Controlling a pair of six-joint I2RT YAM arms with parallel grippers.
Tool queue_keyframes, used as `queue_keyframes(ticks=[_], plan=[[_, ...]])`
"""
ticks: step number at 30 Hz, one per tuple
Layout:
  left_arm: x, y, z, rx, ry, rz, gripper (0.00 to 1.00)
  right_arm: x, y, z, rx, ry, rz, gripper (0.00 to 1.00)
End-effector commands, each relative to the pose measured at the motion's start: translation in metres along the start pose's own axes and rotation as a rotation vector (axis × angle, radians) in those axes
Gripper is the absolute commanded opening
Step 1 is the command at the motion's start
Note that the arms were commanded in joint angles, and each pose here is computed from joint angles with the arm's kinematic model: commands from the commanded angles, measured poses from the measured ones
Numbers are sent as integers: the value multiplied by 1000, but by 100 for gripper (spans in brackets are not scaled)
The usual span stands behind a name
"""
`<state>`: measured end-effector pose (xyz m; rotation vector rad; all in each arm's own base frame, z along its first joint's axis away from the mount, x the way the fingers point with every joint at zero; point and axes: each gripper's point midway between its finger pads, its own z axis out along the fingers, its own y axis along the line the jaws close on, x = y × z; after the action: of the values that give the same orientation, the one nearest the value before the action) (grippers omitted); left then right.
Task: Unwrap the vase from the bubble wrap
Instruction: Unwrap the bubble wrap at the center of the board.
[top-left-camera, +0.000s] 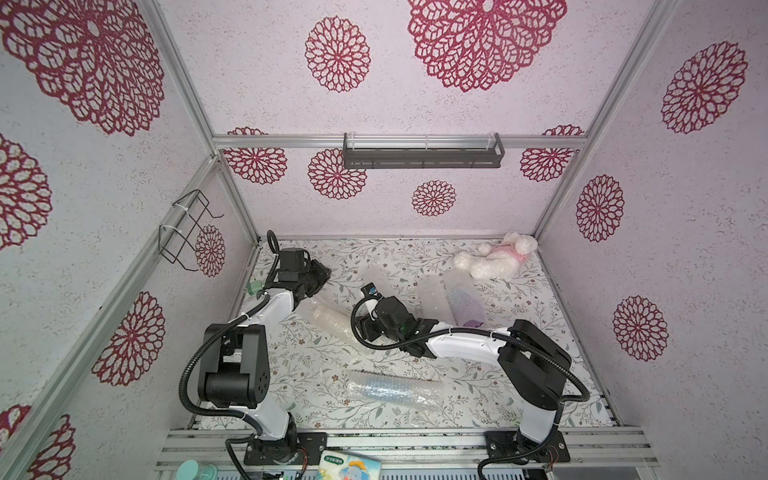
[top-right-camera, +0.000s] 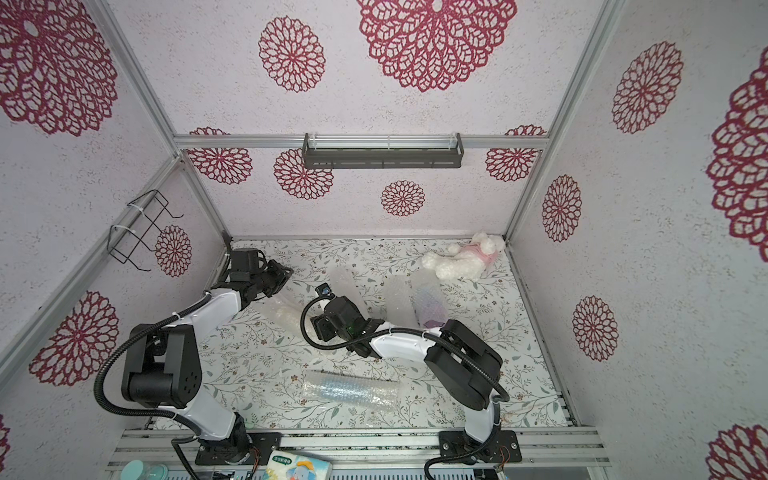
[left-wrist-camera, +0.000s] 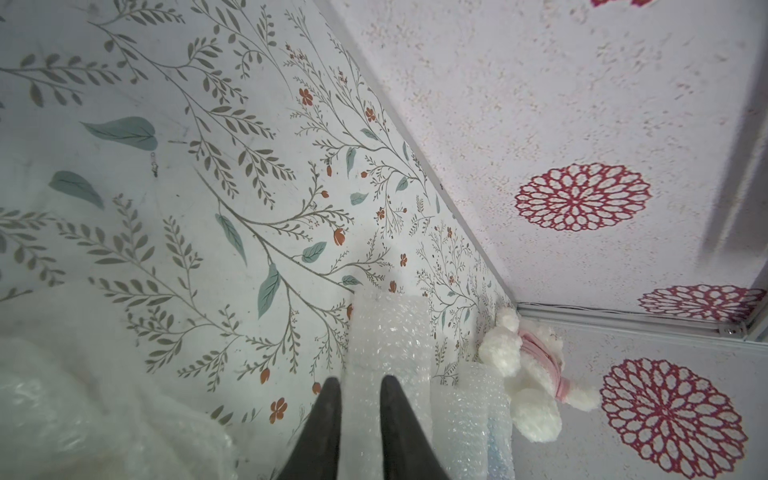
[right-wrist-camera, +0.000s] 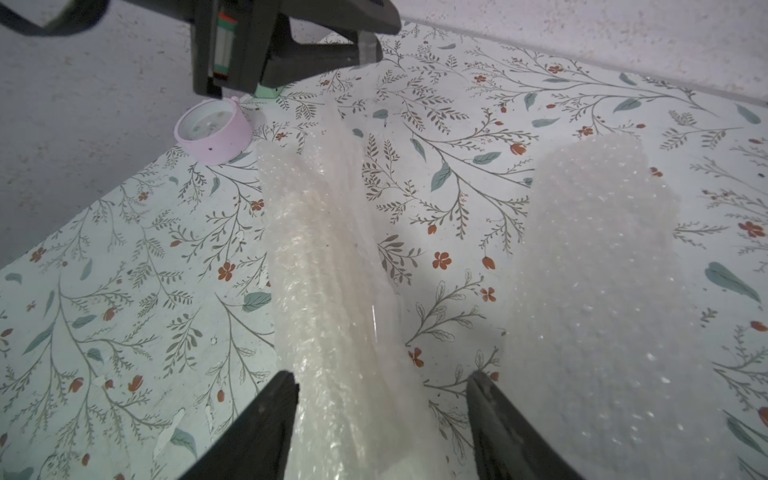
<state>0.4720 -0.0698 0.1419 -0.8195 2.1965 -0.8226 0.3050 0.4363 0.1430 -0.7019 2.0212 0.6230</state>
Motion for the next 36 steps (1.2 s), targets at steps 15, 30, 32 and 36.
queue_keyframes(ticks=[15,30,32,36], plan=[[0,3,-69,-272,-11,65,95,-21,-3,-22,-101,7,-83,67],[80,42,-100,-353,77,11,88,-25,-10,-64,-82,-41,-23,65],[88,40,-89,-366,93,15,87,-25,-10,-69,-85,-46,-7,64],[102,41,-67,-427,121,40,86,-22,-7,-76,-91,-47,10,64]])
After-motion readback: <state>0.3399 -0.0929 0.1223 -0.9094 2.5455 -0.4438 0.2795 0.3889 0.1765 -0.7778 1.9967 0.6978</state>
